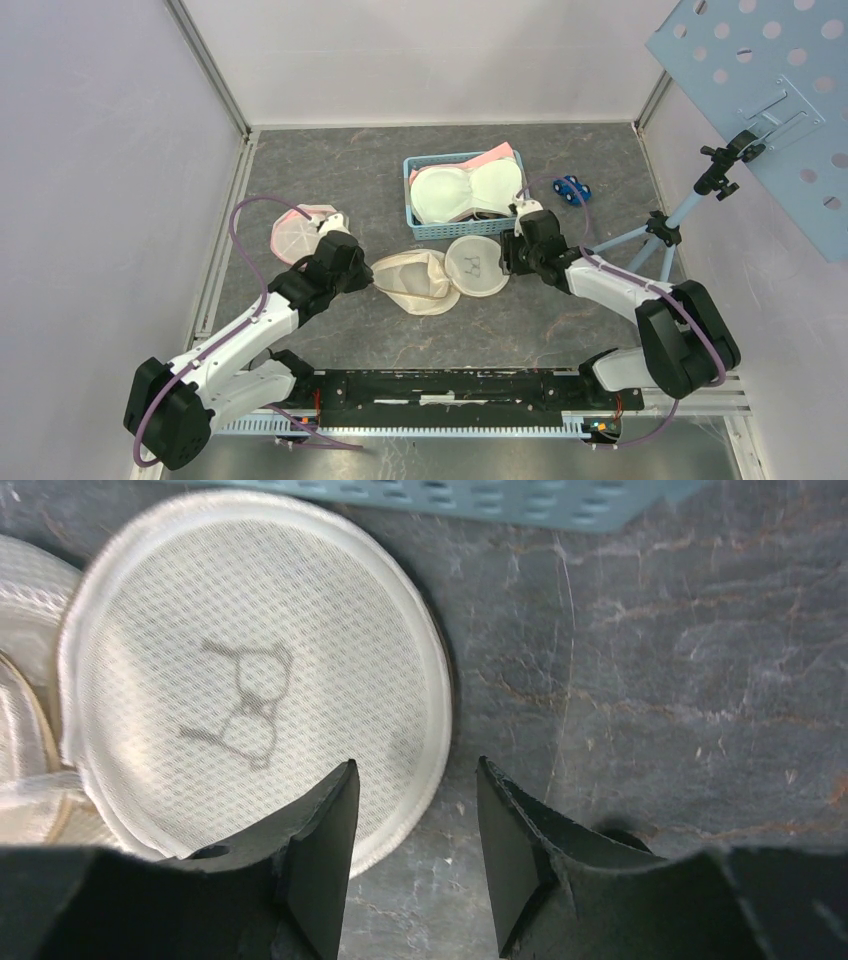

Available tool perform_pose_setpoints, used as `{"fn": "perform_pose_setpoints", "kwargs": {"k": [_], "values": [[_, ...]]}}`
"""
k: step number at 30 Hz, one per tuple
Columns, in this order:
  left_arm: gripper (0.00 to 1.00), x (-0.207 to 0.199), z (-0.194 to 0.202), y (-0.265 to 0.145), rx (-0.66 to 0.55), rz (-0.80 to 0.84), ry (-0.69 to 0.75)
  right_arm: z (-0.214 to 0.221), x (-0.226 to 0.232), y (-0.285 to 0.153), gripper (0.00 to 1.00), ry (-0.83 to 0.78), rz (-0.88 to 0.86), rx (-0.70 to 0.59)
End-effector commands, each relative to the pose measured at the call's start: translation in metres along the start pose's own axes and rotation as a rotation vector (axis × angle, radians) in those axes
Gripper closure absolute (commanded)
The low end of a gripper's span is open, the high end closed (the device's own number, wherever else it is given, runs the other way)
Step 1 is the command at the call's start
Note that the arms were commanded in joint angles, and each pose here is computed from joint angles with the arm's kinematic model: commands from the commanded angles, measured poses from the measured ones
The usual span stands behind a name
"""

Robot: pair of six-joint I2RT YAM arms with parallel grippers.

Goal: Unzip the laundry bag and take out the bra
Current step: Place the laundry bag at the center of the board.

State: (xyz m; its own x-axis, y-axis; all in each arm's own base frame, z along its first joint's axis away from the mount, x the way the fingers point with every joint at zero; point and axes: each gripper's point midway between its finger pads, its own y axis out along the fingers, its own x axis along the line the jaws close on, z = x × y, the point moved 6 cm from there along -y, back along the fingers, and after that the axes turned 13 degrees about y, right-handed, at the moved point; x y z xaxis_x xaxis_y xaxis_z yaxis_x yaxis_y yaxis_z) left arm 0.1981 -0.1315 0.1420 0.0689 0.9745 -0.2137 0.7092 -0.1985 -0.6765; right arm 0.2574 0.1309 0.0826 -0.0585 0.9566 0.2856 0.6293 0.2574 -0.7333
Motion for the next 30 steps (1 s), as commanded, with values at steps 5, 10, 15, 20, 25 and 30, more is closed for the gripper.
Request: {"fn": "perform_pose_setpoints", "kwargs": {"k": [5,10,15,20,25,30], "values": [[0.98,-0.012,-0.022,-0.003,-0.069,0.043,-0.002,-0.021,0.013,0.018,0.48,-0.034,0.012,-0.018],[0.98,-0.013,-0.025,-0.004,-0.072,0.049,0.013,-0.008,0.015,0.028,0.5,-0.093,0.05,0.03],[0.98,-0.015,-0.026,-0.002,-0.071,0.055,0.019,0.008,0.015,0.033,0.68,-0.108,0.038,0.079],[0.98,-0.017,-0.029,0.0,-0.074,0.057,0.038,-0.006,0.021,0.021,1.0,-0.124,0.022,0.024],[0.98,-0.029,-0.047,-0.013,-0.104,0.133,0.124,-0.044,0.052,-0.022,1.0,-0.121,-0.164,-0.118],[0.98,-0.048,-0.081,-0.05,-0.194,0.251,0.239,-0.099,0.091,-0.099,1.0,-0.103,-0.373,-0.31]]}}
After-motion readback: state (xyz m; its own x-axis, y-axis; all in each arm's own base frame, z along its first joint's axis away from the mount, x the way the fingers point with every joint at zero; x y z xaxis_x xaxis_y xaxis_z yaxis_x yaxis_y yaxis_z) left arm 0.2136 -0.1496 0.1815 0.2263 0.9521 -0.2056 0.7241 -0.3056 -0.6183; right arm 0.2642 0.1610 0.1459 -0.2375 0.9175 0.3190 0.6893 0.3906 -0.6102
